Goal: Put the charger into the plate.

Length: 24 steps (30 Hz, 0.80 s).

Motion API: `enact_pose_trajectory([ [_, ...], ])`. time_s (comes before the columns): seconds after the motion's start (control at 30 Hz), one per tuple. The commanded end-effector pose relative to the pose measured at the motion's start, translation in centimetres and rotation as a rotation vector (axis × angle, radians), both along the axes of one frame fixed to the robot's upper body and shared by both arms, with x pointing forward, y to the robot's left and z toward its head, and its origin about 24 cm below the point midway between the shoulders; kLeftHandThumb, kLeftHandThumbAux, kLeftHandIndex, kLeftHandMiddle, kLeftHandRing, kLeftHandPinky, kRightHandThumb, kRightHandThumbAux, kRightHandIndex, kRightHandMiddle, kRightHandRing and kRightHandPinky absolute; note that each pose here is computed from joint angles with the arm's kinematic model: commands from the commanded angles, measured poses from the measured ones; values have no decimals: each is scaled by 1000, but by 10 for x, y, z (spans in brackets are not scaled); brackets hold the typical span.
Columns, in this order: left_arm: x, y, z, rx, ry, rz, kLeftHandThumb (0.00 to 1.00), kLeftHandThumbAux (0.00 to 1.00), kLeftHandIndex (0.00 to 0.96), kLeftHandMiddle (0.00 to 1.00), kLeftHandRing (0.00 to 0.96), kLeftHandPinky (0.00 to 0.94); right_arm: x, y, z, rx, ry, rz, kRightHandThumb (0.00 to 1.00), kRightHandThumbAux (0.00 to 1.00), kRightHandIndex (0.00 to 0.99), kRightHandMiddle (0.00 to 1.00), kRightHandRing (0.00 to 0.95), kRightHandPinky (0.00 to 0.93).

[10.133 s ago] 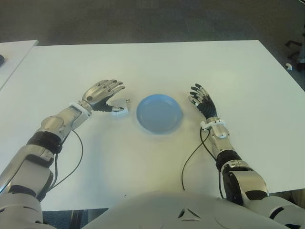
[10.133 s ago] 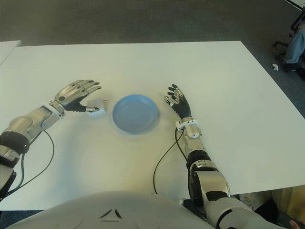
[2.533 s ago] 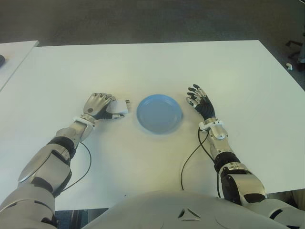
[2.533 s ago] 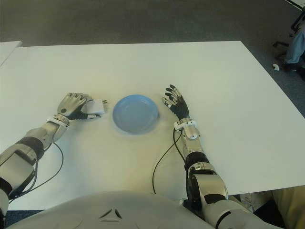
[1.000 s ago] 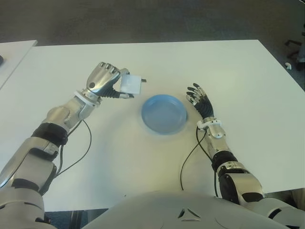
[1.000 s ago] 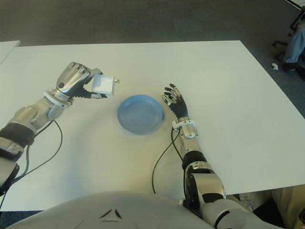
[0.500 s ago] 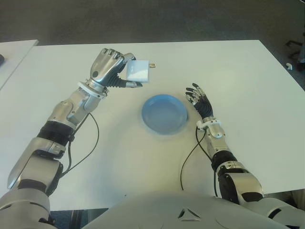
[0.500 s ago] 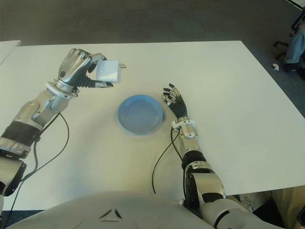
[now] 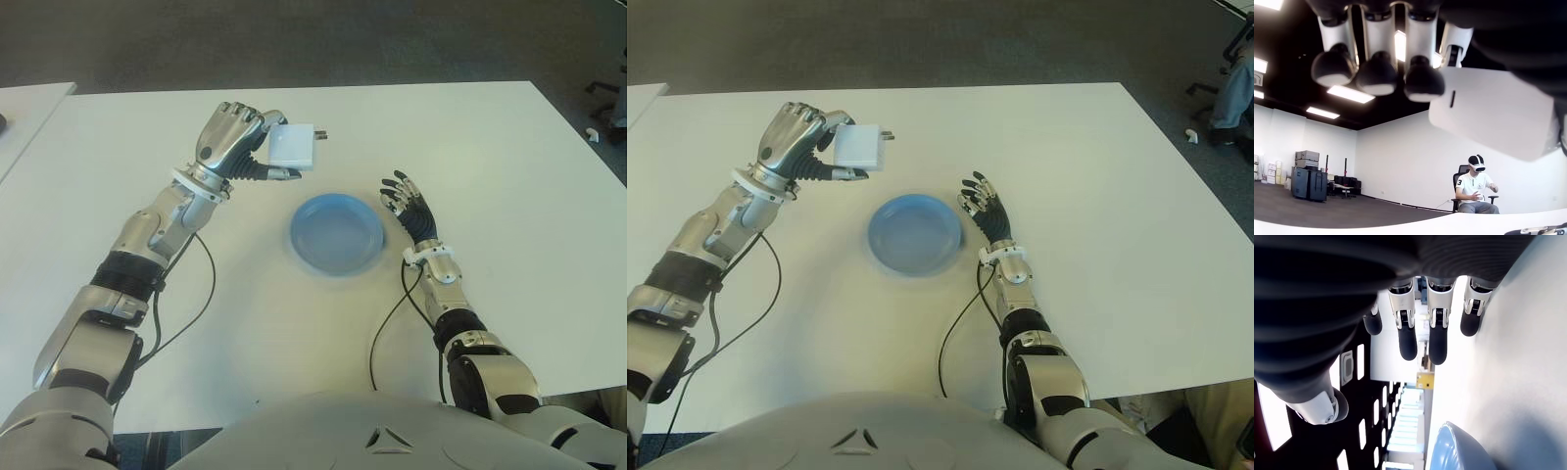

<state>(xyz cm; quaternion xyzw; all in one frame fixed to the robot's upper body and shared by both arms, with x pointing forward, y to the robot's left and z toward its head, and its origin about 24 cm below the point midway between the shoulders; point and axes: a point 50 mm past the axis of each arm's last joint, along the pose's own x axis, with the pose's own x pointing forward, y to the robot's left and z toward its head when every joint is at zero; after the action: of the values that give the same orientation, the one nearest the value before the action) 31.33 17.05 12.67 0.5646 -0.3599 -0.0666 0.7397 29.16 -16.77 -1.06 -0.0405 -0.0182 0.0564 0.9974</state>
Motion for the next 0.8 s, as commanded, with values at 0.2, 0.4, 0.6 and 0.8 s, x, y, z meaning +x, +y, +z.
enact_pose_trajectory([
  [0.2,7,-37,-33,66,138,-32,751,696,442,866,862,832,-5,-1,-8,1,41,-4,33,615,0,216,217,119],
  [0.4,12,-44,-45,94,175,-47,751,696,442,862,858,824,-4,0,-8,5,40,-7,39,608,0,222,220,117],
  [0.6,14,-52,-62,132,203,-56,750,696,442,858,854,813,-4,0,-7,10,36,-10,42,594,0,234,226,116],
  [0.8,11,-57,-71,153,219,-67,750,696,442,859,854,820,-4,0,-6,15,34,-14,46,584,0,239,228,109],
])
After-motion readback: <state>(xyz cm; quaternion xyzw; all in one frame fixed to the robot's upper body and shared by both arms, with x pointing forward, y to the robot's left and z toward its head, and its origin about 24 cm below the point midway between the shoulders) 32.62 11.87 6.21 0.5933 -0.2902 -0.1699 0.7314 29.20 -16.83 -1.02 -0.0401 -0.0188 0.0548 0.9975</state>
